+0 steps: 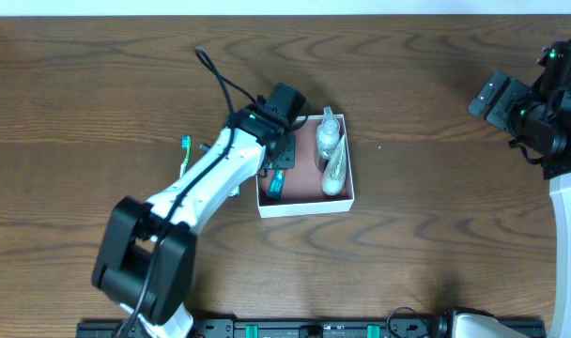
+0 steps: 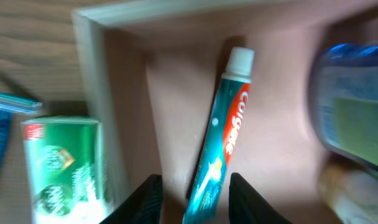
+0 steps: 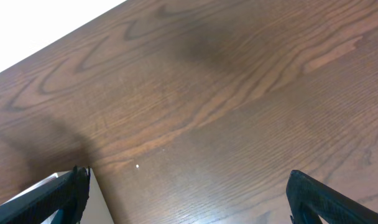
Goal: Pack container
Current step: 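Carry the toothpaste tube right and drop it into the box, then return the left gripper and grasp the green toothbrush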
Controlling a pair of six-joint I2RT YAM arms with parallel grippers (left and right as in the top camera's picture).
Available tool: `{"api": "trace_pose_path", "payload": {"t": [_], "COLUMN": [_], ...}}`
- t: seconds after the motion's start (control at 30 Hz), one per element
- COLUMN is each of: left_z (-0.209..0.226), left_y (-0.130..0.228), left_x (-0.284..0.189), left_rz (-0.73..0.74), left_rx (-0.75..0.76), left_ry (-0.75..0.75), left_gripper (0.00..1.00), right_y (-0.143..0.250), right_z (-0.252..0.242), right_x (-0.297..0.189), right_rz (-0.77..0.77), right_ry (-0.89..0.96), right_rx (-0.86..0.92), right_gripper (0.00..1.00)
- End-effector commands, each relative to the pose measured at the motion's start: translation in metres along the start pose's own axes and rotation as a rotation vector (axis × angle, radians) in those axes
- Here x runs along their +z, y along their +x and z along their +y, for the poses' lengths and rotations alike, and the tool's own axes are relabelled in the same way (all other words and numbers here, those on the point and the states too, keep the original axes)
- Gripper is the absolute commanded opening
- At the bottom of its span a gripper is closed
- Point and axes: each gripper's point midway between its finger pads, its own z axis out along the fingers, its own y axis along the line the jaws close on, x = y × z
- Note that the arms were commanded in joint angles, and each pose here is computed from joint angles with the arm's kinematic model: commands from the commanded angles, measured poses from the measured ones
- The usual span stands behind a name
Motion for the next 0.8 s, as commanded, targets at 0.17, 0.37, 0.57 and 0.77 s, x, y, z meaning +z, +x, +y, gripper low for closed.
{"api": "trace_pose_path", "payload": {"t": [0.17, 0.37, 0.57, 0.77], "left_z": [0.068, 0.152, 0.177, 0.202], "left_y": [-0.039, -0.012, 0.017, 0.027], "left_x": [-0.140, -0.137, -0.068, 0.002], "left_rz": [-0.286, -0.120, 0.132, 0.273], "left_rx": [-0.026, -0.090, -0.071, -0.121], "left_ry": [-0.153, -0.273, -0.121, -0.134], "left_gripper": [0.54, 0.64, 0.65, 0.65], "right_y": [-0.003, -0.003, -0.003, -0.003], "right_z": [0.000, 0.000, 0.000, 0.000], "right_x": [-0.002, -0.002, -0.002, -0.002], "right_rz": [-0.008, -0.008, -0.008, -0.008], "right_ry": [-0.001, -0.001, -0.001, -0.001], "right_rx": [0.015, 0.015, 0.015, 0.015], "right_gripper": [0.99, 0.99, 0.99, 0.99]}}
